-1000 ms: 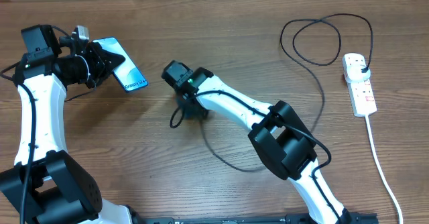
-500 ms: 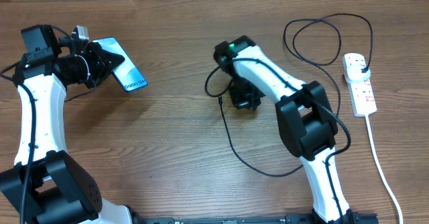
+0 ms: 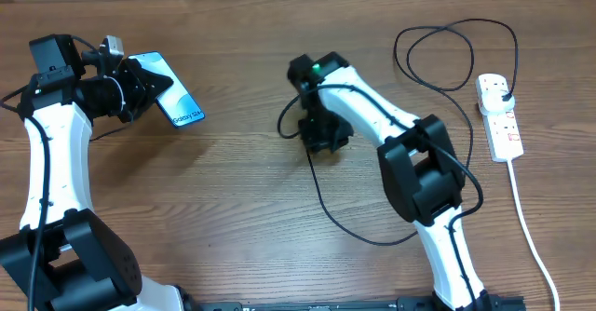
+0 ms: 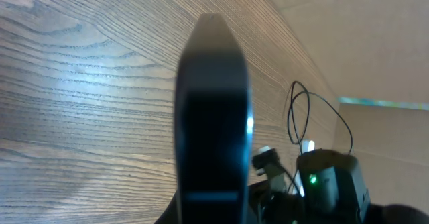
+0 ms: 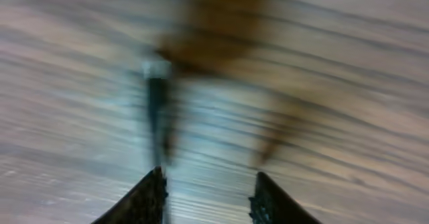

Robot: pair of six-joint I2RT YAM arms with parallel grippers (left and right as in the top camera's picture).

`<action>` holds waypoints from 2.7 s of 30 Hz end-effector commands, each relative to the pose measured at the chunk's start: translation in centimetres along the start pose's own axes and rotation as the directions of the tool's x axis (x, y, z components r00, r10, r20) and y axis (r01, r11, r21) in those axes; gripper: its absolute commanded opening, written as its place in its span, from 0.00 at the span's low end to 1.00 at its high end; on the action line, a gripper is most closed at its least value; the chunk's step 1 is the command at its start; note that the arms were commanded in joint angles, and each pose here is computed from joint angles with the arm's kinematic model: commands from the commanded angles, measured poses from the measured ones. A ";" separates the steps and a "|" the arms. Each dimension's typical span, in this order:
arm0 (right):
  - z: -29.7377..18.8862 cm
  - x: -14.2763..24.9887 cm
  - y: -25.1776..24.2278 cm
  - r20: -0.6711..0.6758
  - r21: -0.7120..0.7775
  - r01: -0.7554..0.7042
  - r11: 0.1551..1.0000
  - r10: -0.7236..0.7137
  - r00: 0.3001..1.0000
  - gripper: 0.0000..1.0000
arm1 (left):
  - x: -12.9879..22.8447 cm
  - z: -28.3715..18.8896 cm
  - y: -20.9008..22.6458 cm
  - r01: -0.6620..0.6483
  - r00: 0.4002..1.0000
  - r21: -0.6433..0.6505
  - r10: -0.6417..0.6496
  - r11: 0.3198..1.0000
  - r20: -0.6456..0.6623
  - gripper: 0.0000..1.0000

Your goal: Plug charger to phone and switch on socket

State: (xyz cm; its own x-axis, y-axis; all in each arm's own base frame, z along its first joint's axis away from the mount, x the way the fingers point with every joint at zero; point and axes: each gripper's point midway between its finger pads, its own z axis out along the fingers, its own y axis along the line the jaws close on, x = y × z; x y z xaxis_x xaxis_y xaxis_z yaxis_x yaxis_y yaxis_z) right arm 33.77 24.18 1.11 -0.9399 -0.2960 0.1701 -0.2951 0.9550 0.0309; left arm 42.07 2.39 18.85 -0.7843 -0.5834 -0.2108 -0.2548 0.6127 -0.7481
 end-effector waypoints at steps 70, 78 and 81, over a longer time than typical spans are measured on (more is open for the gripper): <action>-1.6 -0.5 -2.0 0.102 -0.144 -0.092 0.985 0.107 0.989 0.04 | 0.0 -1.8 -4.1 -0.160 0.987 0.169 0.159 0.973 0.022 0.04; -16.0 3.0 4.0 0.406 -0.526 0.360 0.770 -0.145 0.902 0.04 | 1.6 -4.9 -11.7 -0.301 0.938 0.584 0.345 0.754 0.038 0.04; -20.1 5.2 6.1 0.508 -0.588 0.502 0.634 -0.193 0.839 0.04 | 2.6 -6.0 -13.9 -0.311 0.916 0.679 0.400 0.665 0.027 0.04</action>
State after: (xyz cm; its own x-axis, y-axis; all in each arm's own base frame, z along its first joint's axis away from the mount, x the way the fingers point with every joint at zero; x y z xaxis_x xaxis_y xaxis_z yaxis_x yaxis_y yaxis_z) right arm 33.21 26.31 15.69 -0.9090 -0.3691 -0.1935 -0.4129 0.7347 0.5382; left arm 43.44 -1.77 27.25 -0.7855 -0.3985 -0.4735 0.2932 0.4342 -0.8518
